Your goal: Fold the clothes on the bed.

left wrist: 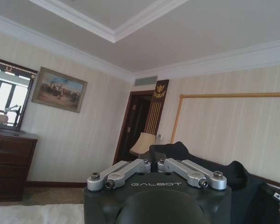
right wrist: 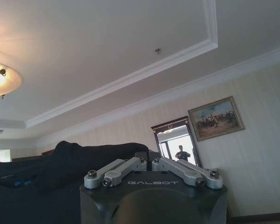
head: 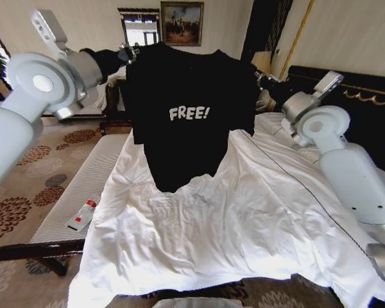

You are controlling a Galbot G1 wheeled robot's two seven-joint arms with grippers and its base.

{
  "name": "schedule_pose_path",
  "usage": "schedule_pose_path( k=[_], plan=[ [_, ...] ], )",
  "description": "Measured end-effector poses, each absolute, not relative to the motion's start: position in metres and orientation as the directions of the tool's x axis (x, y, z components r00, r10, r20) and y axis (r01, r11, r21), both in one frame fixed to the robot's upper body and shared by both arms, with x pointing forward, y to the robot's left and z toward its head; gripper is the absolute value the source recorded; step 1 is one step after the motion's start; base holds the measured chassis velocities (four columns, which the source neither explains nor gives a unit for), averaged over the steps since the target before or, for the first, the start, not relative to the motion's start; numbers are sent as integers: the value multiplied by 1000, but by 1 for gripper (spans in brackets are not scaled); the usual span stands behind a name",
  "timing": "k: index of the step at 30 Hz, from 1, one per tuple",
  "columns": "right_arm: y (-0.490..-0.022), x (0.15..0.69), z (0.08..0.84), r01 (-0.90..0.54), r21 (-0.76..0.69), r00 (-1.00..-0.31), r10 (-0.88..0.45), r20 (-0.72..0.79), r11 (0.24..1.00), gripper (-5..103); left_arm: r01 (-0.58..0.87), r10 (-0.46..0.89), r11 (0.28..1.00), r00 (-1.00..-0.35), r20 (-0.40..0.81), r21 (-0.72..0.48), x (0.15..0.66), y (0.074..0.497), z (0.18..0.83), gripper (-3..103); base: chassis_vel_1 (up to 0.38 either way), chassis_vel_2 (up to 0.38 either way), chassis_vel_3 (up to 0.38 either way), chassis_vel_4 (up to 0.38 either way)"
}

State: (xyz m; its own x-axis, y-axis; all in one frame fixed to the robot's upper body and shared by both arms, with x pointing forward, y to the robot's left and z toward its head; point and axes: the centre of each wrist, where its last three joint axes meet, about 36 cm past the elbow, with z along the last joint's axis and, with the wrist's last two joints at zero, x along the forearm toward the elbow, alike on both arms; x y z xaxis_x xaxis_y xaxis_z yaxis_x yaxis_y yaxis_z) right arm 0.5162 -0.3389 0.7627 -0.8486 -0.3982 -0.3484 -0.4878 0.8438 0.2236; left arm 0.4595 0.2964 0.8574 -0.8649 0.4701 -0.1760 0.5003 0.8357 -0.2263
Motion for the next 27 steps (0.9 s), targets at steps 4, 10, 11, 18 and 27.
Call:
schedule_pose_path(
  k=[4, 10, 11, 18, 27],
  plan=[
    [-340, 497, 764, -497, 223, -842, -404, -357, 839, 1, 507, 472, 833, -860, -195, -220, 426, 307, 859, 1, 0, 0, 0, 0],
    [-341, 434, 760, -514, 223, -830, -415, -373, 828, 1, 473, 456, 872, -878, -144, -128, 361, 311, 842, 1, 0, 0, 0, 0],
    [-340, 418, 762, -520, 208, -824, -422, -378, 828, 1, 470, 456, 877, -880, -132, -102, 350, 310, 840, 1, 0, 0, 0, 0],
    [-315, 355, 762, -547, 154, -806, -469, -362, 823, 1, 453, 453, 891, -887, -88, 15, 299, 297, 846, 1, 0, 0, 0, 0],
    [-297, 335, 750, -541, 215, -833, -481, -275, 814, 1, 406, 406, 914, -912, 47, -11, 306, 297, 828, 1, 0, 0, 0, 0]
  ],
)
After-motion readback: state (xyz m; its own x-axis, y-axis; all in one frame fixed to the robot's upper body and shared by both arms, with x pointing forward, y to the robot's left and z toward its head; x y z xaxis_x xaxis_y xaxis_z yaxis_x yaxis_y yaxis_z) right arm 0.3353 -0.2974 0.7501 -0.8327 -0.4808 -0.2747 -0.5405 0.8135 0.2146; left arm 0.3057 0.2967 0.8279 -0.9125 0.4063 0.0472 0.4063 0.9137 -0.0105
